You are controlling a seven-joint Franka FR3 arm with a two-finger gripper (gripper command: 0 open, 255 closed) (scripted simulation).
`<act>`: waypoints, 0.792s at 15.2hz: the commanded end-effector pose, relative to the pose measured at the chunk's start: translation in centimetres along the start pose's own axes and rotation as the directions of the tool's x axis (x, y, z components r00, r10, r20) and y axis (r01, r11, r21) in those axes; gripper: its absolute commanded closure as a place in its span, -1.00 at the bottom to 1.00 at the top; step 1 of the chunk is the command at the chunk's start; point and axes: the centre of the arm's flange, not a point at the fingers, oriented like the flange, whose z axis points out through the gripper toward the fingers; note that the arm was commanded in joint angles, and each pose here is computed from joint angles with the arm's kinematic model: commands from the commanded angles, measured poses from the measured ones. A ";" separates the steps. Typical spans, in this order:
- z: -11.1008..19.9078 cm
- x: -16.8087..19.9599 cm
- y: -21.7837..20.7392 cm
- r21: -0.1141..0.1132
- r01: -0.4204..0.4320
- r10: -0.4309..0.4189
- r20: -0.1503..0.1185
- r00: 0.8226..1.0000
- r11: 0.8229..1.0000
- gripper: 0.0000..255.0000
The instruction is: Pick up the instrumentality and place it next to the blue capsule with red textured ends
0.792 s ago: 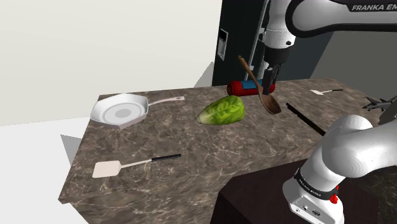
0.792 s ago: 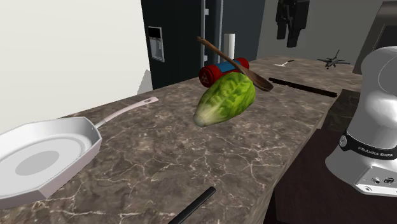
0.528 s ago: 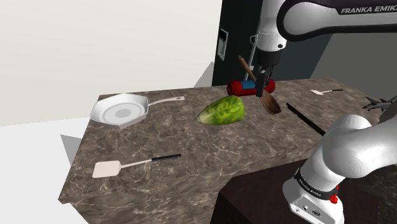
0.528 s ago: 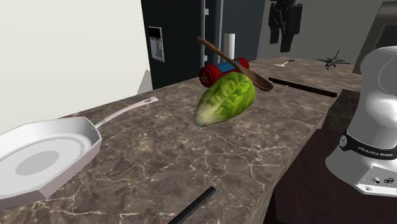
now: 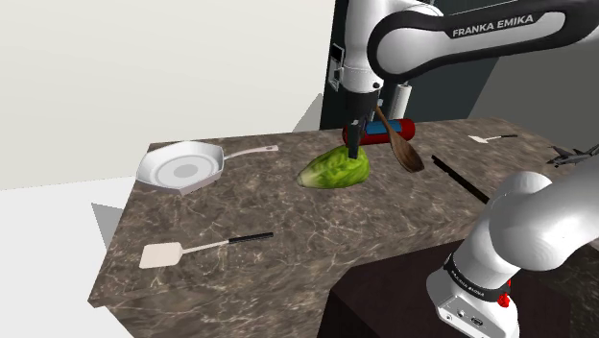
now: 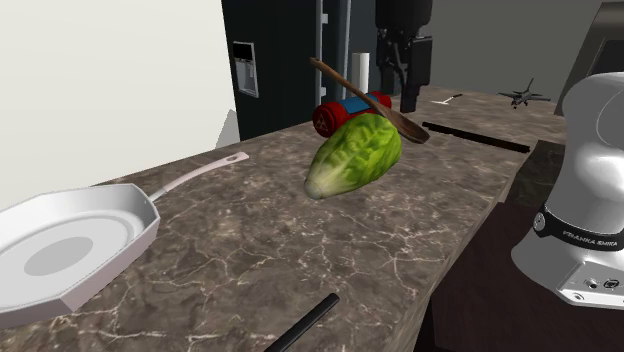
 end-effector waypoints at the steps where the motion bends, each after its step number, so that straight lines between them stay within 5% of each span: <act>1: 0.2 2.2 -1.6 0.001 0.043 -0.043 -0.006 0.999 0.999 -1.00; 12: 2.9 12.6 -10.9 0.002 0.267 -0.267 -0.030 0.963 0.964 -1.00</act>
